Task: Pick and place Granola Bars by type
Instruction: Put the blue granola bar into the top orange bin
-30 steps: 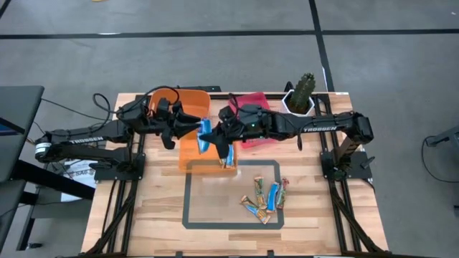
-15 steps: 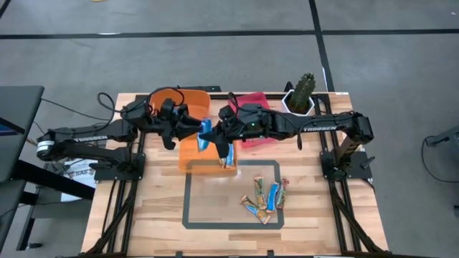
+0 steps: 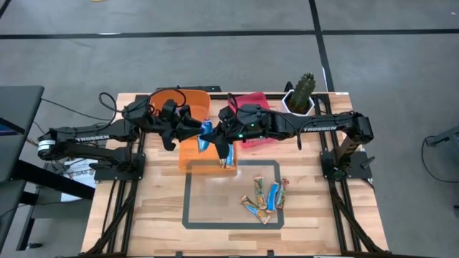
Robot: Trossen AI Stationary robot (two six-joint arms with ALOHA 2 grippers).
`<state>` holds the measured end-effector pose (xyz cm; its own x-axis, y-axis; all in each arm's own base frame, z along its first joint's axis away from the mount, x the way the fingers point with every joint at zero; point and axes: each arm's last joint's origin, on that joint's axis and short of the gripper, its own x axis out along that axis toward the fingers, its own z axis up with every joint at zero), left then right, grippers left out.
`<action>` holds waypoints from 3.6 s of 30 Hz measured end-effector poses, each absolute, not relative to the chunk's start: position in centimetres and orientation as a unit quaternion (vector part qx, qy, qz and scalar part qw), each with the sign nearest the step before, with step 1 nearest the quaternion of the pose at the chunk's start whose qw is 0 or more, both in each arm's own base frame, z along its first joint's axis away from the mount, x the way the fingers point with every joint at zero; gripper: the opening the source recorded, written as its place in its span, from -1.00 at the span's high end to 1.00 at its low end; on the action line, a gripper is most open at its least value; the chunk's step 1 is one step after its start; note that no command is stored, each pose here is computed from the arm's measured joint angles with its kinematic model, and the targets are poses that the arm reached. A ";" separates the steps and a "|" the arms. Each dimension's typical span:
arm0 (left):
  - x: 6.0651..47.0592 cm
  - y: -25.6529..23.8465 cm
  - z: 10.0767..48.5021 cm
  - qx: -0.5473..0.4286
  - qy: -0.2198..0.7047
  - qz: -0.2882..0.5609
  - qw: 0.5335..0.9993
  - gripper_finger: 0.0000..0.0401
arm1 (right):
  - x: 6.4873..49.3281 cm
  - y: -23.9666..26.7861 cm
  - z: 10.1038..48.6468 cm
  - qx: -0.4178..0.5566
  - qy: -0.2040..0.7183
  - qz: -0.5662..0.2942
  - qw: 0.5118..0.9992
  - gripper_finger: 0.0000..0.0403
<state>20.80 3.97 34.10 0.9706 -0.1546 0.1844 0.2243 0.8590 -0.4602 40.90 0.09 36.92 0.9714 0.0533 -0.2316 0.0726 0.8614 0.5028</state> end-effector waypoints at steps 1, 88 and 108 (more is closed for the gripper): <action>20.8 3.9 34.1 -0.246 -0.069 -0.102 0.961 0.31 | 40.9 0.1 36.9 0.263 0.120 -0.005 0.957 0.93; 18.4 10.9 30.9 -0.217 0.019 0.218 0.952 0.92 | 40.1 -0.4 34.8 0.284 0.226 -0.065 0.930 0.05; 14.5 14.4 27.9 -0.240 0.135 0.442 0.854 0.92 | 39.7 -0.7 34.1 0.287 0.255 -0.091 0.919 0.02</action>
